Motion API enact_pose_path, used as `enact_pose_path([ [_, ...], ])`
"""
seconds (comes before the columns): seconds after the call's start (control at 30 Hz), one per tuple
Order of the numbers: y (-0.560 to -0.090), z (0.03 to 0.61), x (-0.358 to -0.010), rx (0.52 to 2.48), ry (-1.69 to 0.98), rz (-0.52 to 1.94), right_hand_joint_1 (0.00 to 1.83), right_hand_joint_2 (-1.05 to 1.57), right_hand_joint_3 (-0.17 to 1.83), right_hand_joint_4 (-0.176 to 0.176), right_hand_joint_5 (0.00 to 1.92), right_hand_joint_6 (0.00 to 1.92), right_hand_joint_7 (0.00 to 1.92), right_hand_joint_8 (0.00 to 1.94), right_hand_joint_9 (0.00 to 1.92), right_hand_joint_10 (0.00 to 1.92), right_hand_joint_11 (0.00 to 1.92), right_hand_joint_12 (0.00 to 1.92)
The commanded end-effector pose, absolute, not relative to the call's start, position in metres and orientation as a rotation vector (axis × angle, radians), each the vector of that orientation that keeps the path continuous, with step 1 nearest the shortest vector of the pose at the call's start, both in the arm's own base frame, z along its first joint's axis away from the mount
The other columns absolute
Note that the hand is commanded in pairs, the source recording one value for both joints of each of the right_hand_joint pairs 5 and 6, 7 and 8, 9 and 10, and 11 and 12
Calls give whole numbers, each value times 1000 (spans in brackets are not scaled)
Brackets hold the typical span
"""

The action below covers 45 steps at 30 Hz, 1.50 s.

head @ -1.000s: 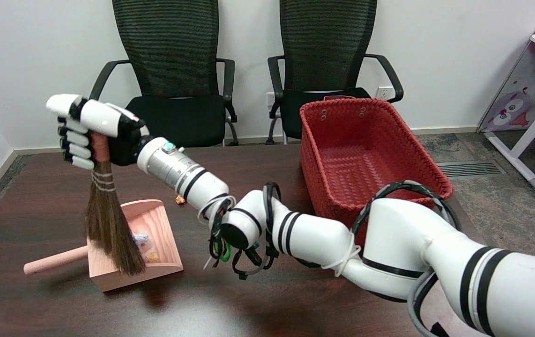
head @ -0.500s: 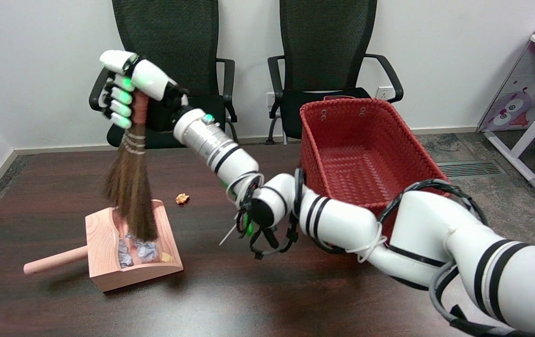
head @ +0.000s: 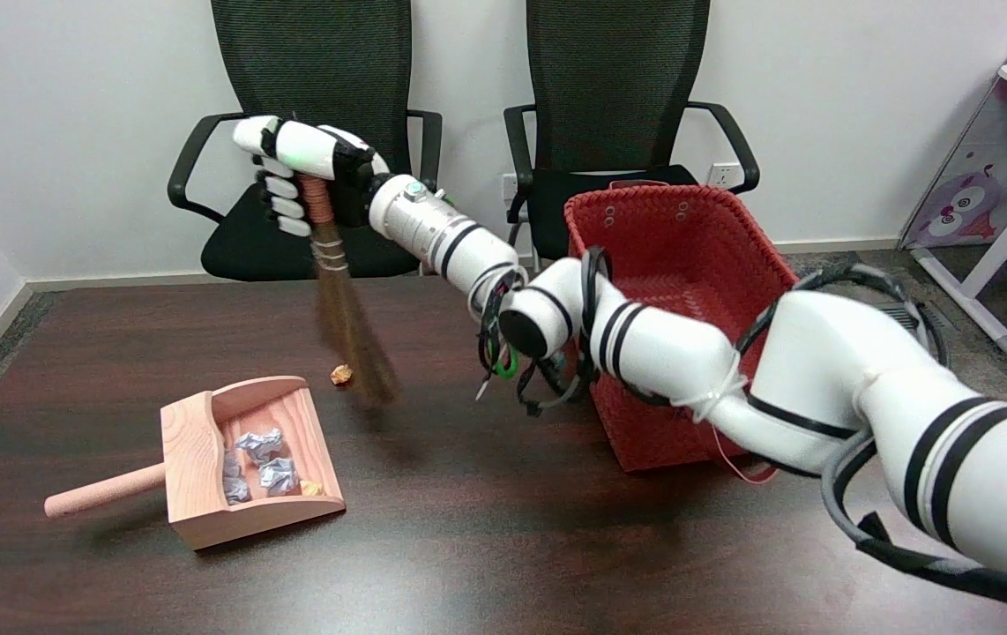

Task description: Sweep the paper ball into the dustpan.

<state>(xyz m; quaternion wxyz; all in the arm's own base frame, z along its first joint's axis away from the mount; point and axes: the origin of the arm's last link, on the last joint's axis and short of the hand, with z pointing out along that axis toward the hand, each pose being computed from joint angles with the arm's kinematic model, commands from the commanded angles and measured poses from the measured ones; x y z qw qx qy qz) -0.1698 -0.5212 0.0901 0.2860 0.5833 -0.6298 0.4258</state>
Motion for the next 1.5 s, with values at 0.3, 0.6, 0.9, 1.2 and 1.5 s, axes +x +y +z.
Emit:
enact_pose_path([
  [0.3, -556, 119, -175, 1666, -1205, 703, 742, 1412, 1507, 10, 1920, 1920, 1920, 1920, 1920, 1920, 1920, 1920],
  [0.6, -542, 88, -199, 1704, -1226, 683, 708, 1411, 1648, 14, 1920, 1920, 1920, 1920, 1920, 1920, 1920, 1920],
  [0.9, -521, 54, -223, 1719, -1308, 680, 711, 1366, 1683, 13, 1920, 1920, 1920, 1920, 1920, 1920, 1920, 1920],
  [1.2, -502, 23, -233, 1709, -1412, 719, 704, 1329, 1720, 12, 1920, 1920, 1920, 1920, 1920, 1920, 1920, 1920],
  [1.5, -489, 3, -238, 1686, -1481, 774, 688, 1297, 1769, 8, 1920, 1920, 1920, 1920, 1920, 1920, 1920, 1920],
])
